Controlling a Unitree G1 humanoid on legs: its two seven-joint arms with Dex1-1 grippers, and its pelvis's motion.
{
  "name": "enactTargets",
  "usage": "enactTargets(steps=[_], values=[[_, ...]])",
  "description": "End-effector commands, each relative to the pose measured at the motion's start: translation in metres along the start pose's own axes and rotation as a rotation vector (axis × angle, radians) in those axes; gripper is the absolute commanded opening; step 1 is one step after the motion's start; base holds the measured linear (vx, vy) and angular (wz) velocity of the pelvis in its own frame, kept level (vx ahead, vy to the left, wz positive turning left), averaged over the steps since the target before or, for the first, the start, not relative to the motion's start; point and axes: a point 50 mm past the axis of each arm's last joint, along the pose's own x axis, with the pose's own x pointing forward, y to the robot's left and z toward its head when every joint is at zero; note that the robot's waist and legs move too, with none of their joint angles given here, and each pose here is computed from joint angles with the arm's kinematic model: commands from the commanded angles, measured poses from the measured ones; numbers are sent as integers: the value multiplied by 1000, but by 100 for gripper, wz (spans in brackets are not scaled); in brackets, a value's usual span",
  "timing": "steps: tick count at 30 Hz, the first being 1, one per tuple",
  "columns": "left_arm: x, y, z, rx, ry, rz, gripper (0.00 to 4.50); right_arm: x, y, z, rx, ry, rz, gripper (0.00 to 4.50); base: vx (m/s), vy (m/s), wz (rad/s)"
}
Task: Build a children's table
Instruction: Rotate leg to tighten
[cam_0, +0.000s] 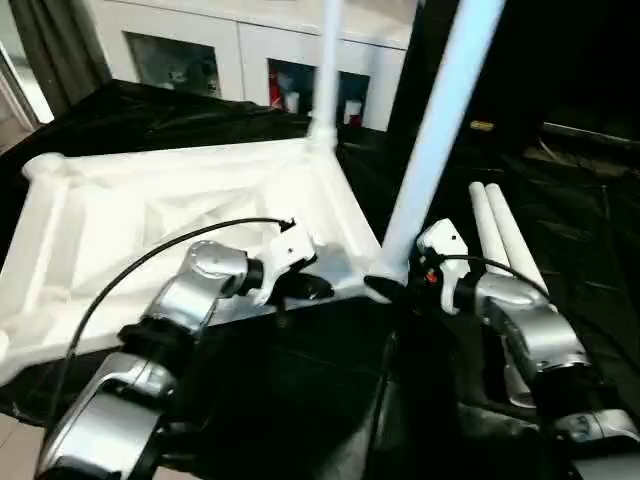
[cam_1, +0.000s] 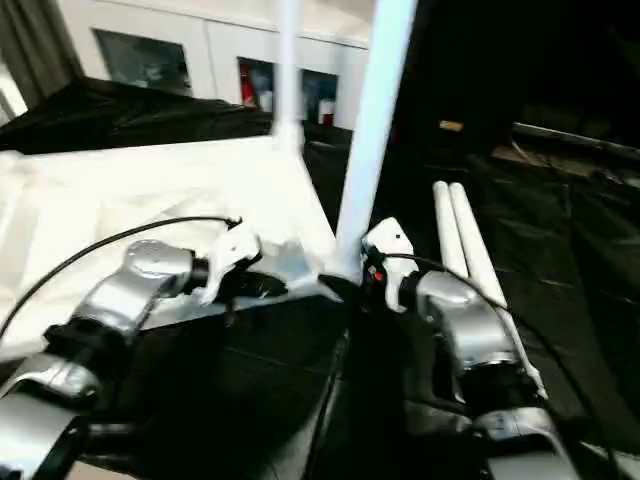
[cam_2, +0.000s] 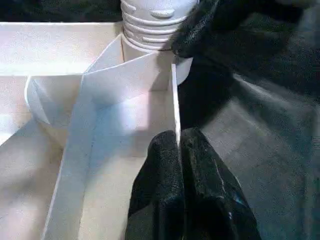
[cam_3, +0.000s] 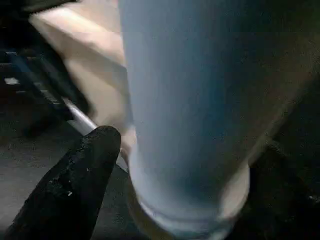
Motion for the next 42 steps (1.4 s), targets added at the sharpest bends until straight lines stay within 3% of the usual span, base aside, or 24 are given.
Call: enactTargets(steps=[1, 8, 17, 24, 28, 31, 36, 39, 42], values=[[6, -10, -8, -28, 11, -76, 0, -4, 1, -1, -2, 13, 29, 388, 0, 0, 0], [-4, -11, -13, -30, 11, -85, 0, -5, 7, -3, 29, 5, 83, 374, 0, 0, 0], [-2, -10, -12, -43, -11, -61, 0, -2, 13, -6, 57, -11, 89, 296, 0, 0, 0], [21, 3, -6, -82, -7, 150, 0, 20, 8, -30, 211, 8, -243, 278, 0, 0, 0], [53, 4, 12, -108, -4, 253, 0, 45, 9, -30, 345, -1, -475, 277, 0, 0, 0], [67, 1, 22, -122, -24, 250, 0, 55, 11, -27, 367, -1, -519, 276, 0, 0, 0], [80, -5, 33, -102, -44, 220, 0, 69, 17, -14, 267, -17, -482, 276, 0, 0, 0], [75, -2, 27, -94, -29, 229, 0, 67, 16, -12, 247, -34, -467, 348, 0, 0, 0], [66, 2, 20, -92, -16, 237, 0, 61, 13, -10, 208, -53, -435, 366, 0, 0, 0]])
